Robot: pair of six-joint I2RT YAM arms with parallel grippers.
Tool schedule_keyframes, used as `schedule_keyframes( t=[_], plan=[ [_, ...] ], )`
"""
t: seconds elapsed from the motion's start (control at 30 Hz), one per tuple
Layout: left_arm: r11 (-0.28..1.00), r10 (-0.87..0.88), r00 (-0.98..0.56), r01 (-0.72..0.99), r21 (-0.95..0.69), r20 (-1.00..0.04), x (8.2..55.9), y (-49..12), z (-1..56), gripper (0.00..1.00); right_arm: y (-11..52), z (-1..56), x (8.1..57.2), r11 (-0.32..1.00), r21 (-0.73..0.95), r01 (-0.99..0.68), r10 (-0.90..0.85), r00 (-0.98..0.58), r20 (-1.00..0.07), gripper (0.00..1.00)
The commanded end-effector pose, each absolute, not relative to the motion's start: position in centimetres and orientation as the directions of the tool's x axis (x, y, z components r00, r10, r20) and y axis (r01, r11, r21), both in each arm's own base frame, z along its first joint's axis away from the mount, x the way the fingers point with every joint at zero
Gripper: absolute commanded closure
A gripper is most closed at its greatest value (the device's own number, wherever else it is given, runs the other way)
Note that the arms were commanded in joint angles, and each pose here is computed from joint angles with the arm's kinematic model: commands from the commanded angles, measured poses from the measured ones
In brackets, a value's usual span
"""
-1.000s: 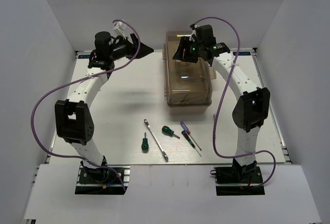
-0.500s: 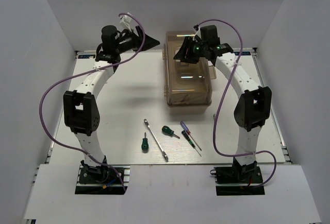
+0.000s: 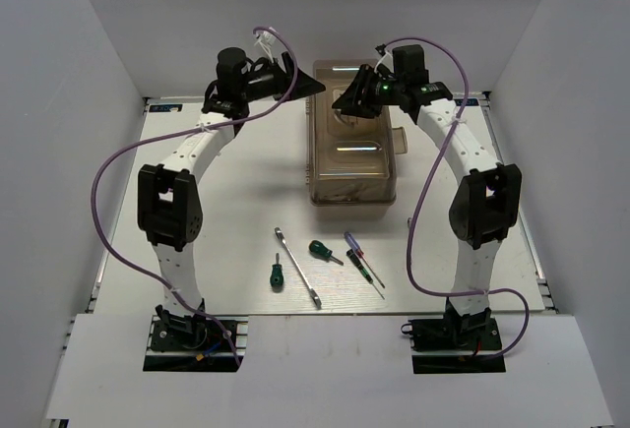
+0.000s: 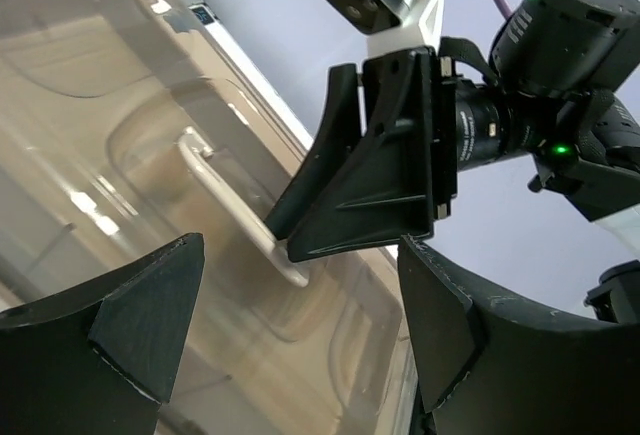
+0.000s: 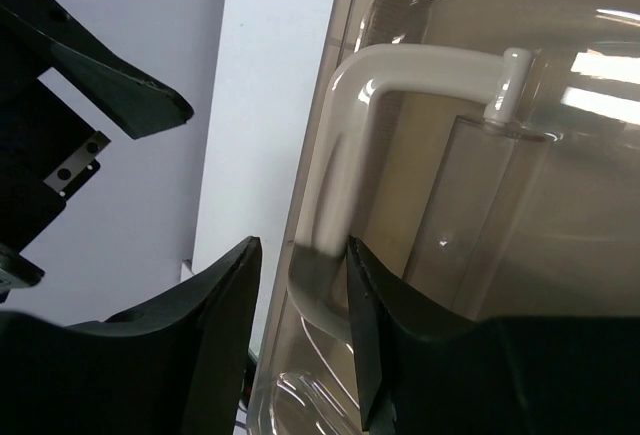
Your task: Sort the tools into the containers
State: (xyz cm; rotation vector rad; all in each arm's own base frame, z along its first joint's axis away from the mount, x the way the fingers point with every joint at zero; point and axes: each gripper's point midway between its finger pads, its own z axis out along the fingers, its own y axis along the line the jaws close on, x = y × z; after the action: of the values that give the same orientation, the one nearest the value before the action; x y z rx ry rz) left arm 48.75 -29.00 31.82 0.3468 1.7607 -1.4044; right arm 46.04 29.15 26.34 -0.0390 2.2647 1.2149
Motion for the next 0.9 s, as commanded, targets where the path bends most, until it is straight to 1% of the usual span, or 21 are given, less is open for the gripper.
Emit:
schedule_keyframes(
  t=[0.0,0.07,0.17,0.53,0.63,0.73,0.83,0.87],
  plan=[
    [0.305,-0.254,-0.615,0.682,-0.665,-0.747,48.0,-30.0,33.0,0.12,30.8,29.5,45.4,0.476,0.799,-0.368,0.218,-0.83,-0.513,0.55],
    [0.297,-0.248,-0.616,0.686,-0.664,-0.747,47.9,-30.5,33.2,0.12,30.9,29.4,45.4,0.471,0.804,-0.364,0.219,-0.834,-0.506,0.55],
    [0.301,-0.227,-0.659,0.653,-0.695,-0.717,48.1,-31.8,31.7,0.12,30.7,29.3,45.5,0.471,0.804,-0.362,0.22,-0.834,-0.505,0.55],
    [0.39,-0.221,-0.754,0.513,-0.765,-0.619,50.2,-33.5,26.9,0.15,30.8,28.8,45.4,0.473,0.805,-0.357,0.214,-0.84,-0.498,0.55],
    [0.384,-0.214,-0.754,0.519,-0.764,-0.62,50.1,-34.0,27.6,0.15,30.7,28.7,45.3,0.471,0.807,-0.356,0.212,-0.843,-0.495,0.55],
    [0.401,-0.211,-0.775,0.487,-0.776,-0.596,50.5,-34.1,26.6,0.17,30.7,28.7,45.3,0.47,0.808,-0.356,0.212,-0.843,-0.495,0.55],
    [0.424,-0.221,-0.78,0.464,-0.778,-0.586,50.7,-33.9,25.8,0.17,30.8,28.8,45.1,0.464,0.809,-0.36,0.21,-0.843,-0.496,0.55],
    [0.415,-0.231,-0.777,0.465,-0.782,-0.585,50.6,-33.9,26.4,0.17,30.6,28.8,45.3,0.466,0.811,-0.355,0.215,-0.844,-0.492,0.55]
  ],
)
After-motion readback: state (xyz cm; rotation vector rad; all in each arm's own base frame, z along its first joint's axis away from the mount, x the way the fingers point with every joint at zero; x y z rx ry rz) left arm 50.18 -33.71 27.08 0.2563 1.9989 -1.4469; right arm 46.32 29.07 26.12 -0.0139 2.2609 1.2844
